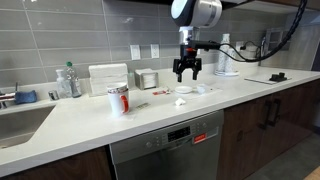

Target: Move the white thing to the right

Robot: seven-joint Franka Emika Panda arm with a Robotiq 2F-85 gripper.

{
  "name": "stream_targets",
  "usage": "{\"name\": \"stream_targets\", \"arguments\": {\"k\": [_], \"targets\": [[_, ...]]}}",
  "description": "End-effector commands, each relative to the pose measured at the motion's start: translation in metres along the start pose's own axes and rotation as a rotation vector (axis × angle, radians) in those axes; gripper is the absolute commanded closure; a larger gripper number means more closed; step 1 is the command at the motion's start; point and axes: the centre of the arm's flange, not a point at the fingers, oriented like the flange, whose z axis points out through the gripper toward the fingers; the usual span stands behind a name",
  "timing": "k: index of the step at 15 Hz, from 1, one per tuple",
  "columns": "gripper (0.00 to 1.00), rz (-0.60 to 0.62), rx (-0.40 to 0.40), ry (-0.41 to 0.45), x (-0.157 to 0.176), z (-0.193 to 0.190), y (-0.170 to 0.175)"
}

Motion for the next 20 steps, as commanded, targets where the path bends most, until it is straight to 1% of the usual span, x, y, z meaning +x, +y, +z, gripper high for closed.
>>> {"name": "stream_targets", "arguments": {"k": [1, 3, 4, 8, 13, 14, 16, 17, 19, 20], "targets": [[0.00, 0.000, 0.000, 0.003, 0.000, -0.002, 0.000], [0.00, 0.000, 0.000, 0.006, 0.000, -0.003, 0.000], [0.00, 0.010, -0.014, 0.010, 0.006, 0.002, -0.001], [0.00, -0.004, -0.051, -0.024, 0.015, 0.021, -0.008], [0.00, -0.013, -0.036, -0.050, 0.028, 0.042, -0.006], [0.01, -0.012, -0.034, -0.055, 0.030, 0.045, -0.005], [0.16, -0.015, -0.027, -0.056, 0.037, 0.052, -0.005], [0.20, -0.016, -0.025, -0.061, 0.039, 0.054, -0.006], [0.35, -0.014, -0.032, -0.066, 0.044, 0.061, -0.006], [0.39, -0.012, -0.037, -0.070, 0.045, 0.064, -0.006]]}}
